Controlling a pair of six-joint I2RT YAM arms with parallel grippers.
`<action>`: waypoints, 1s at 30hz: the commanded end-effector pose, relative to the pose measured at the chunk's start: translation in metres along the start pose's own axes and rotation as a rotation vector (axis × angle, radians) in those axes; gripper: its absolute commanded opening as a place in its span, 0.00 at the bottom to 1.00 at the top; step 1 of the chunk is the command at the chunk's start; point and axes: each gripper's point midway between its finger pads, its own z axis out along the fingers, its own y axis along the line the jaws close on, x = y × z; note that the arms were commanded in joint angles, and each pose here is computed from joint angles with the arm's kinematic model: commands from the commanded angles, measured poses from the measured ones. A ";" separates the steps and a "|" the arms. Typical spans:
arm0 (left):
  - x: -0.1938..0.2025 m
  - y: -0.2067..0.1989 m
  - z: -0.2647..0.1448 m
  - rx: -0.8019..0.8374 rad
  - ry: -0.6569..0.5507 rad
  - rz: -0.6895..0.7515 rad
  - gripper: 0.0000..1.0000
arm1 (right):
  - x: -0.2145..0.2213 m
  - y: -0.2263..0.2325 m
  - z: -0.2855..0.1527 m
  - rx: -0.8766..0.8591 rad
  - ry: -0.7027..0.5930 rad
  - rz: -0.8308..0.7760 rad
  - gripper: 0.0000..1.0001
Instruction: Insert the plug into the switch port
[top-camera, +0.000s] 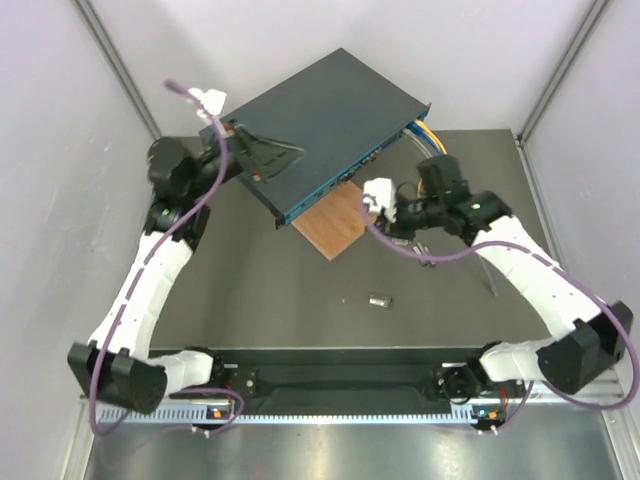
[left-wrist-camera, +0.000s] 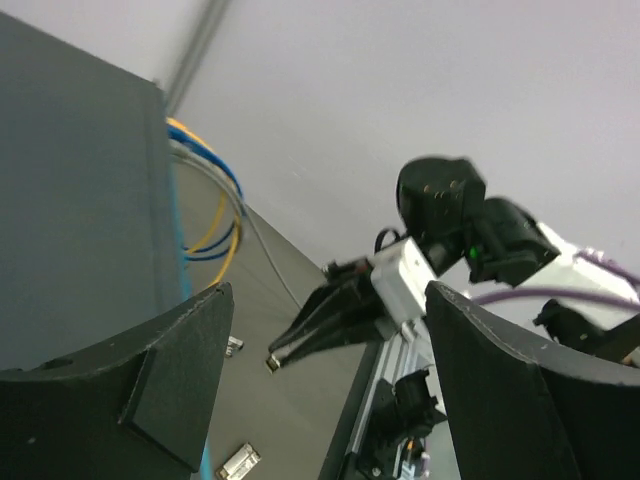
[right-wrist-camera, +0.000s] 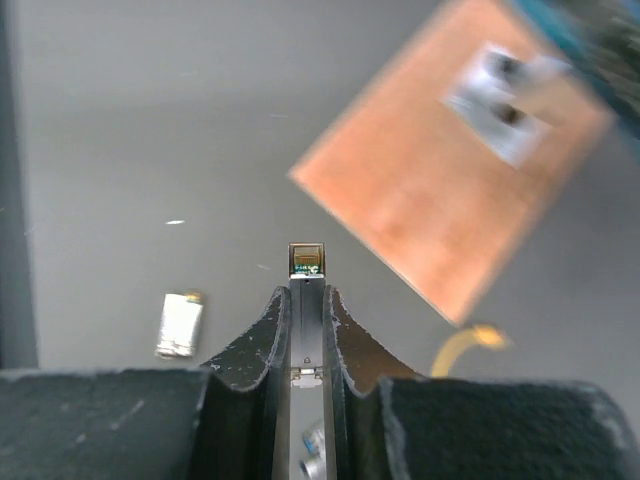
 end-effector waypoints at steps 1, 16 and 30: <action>0.041 0.002 0.037 0.034 0.192 0.063 0.82 | -0.034 -0.021 -0.048 0.136 -0.111 0.041 0.00; 0.159 -0.003 0.099 0.059 0.514 -0.261 0.65 | -0.052 -0.040 -0.106 0.364 -0.114 -0.018 0.00; 0.174 -0.017 0.113 0.092 0.539 -0.288 0.46 | -0.074 -0.037 -0.105 0.326 -0.157 -0.060 0.00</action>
